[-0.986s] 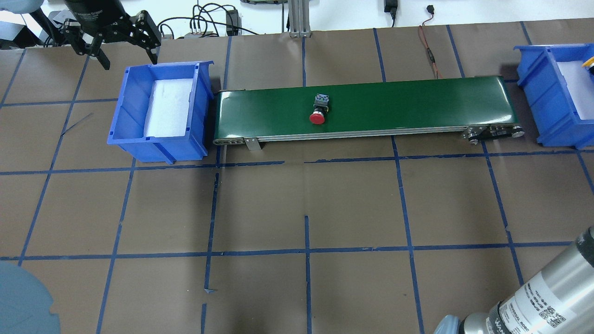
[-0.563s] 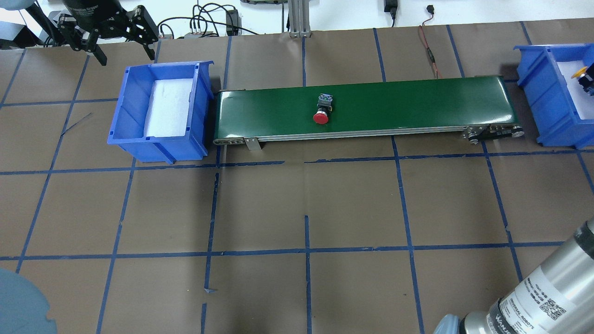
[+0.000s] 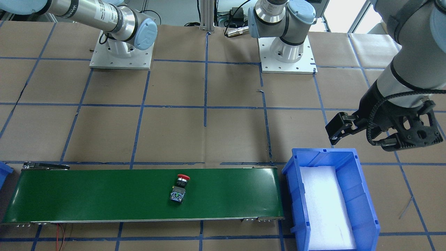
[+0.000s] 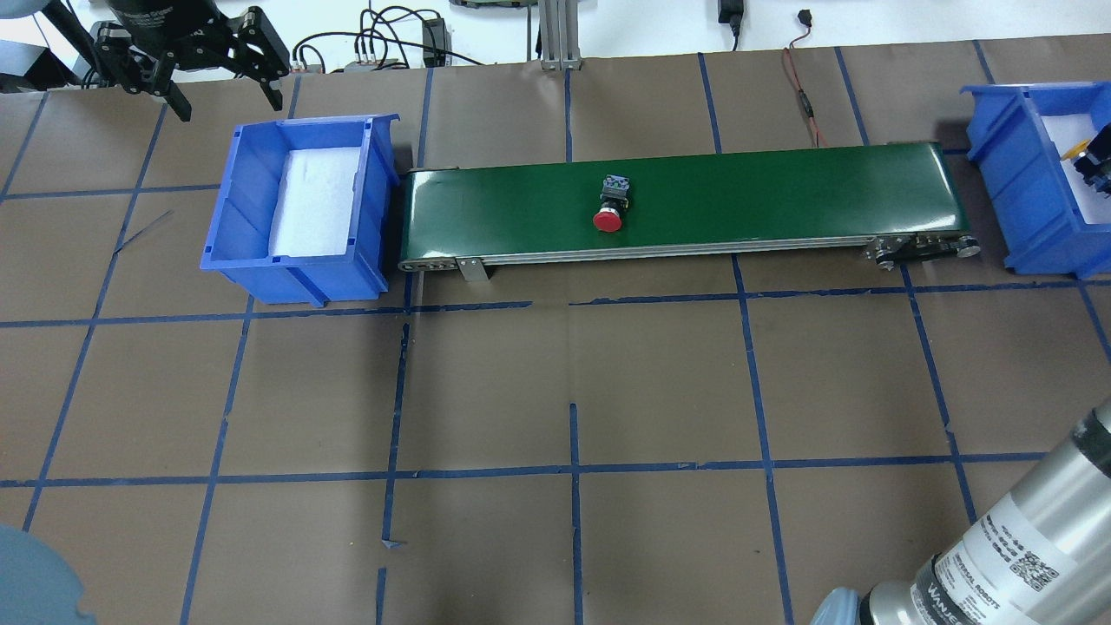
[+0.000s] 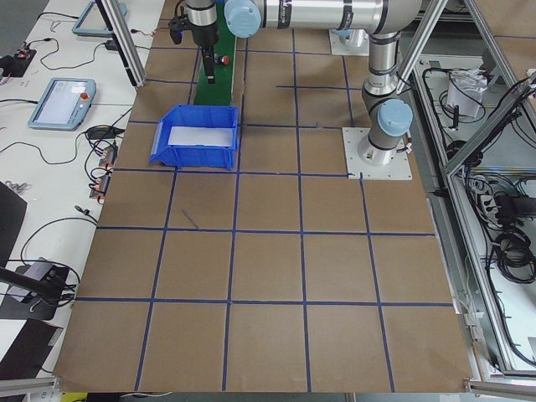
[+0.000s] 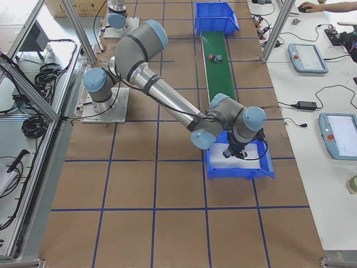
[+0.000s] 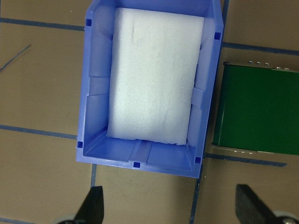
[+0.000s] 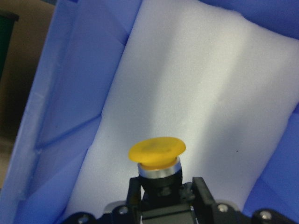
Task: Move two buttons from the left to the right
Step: 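Carry the yellow button into the far blue bin with the right gripper, then release the yellow button onto the foam and open the right gripper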
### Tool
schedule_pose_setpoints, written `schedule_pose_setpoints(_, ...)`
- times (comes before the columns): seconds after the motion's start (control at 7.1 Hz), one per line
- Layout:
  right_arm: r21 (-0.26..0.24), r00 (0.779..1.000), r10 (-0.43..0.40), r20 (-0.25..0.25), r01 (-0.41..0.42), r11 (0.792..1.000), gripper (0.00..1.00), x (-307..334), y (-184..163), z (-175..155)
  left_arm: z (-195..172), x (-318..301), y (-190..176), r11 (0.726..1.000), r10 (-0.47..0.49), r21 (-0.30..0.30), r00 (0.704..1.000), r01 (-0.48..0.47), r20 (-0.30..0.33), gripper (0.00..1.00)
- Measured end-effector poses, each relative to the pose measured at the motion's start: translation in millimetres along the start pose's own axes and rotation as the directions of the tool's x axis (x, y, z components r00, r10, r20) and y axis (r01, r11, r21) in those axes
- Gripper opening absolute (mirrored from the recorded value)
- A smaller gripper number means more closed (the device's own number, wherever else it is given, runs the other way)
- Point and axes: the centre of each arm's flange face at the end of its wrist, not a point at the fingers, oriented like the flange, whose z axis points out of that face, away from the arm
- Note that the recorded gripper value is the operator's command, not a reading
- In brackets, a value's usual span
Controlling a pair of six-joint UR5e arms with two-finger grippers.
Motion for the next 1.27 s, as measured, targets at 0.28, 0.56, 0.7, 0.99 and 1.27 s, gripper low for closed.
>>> schedule_pose_setpoints(0.28,0.000,1.000,0.007,-0.001,-0.007,1.000,0.17,7.5,2.1,12.6,1.8,0.2,-1.0,1.000,0.000,-0.003,1.000,0.000,0.000,1.00)
schedule_pose_setpoints(0.56,-0.003,1.000,0.009,0.004,-0.009,1.000,0.35,9.4,2.8,19.5,4.0,1.1,-2.2,1.000,0.002,-0.006,1.000,-0.002,-0.001,1.00)
schedule_pose_setpoints(0.7,-0.004,1.000,0.010,0.007,-0.010,1.000,0.44,9.7,3.0,21.6,5.0,1.3,-2.7,1.000,0.002,-0.008,1.000,-0.002,-0.002,1.00)
schedule_pose_setpoints(0.99,-0.006,1.000,0.011,0.010,-0.011,1.000,0.52,9.4,3.3,23.4,6.2,2.1,-3.3,1.000,0.002,-0.010,1.000,-0.002,-0.005,1.00)
schedule_pose_setpoints(1.27,-0.007,1.000,0.011,0.011,-0.011,1.000,0.56,9.4,3.4,24.1,7.9,3.0,-4.2,1.000,0.003,-0.012,1.000,-0.003,-0.008,1.00)
